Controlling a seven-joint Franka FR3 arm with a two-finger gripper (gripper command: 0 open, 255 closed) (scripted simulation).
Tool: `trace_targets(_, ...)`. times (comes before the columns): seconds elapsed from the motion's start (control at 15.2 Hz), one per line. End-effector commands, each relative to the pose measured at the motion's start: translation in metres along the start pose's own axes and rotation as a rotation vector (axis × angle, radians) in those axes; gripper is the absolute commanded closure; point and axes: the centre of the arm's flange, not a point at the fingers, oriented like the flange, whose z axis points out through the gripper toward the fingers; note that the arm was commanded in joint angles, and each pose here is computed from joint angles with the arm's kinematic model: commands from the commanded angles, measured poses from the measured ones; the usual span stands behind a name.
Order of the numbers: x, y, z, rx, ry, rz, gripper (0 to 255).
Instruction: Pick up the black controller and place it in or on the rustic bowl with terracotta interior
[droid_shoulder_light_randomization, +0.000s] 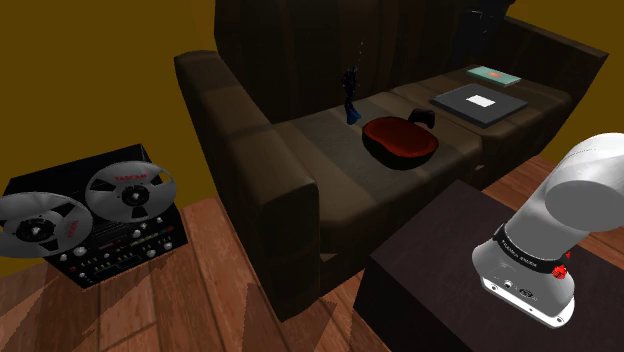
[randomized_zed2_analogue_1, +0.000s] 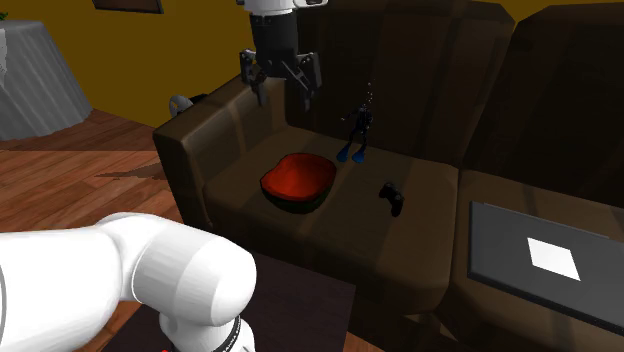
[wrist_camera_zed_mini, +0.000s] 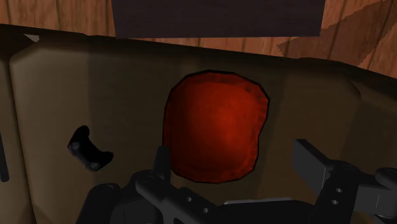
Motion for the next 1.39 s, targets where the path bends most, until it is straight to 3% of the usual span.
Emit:
trace_targets(0.0, 0.0, 0.0, 0.0, 0.0, 0.0, 0.0, 0)
trace_targets(1.32, 0.1, 0.171, 0.184, 0.073, 0.024, -0.002, 0)
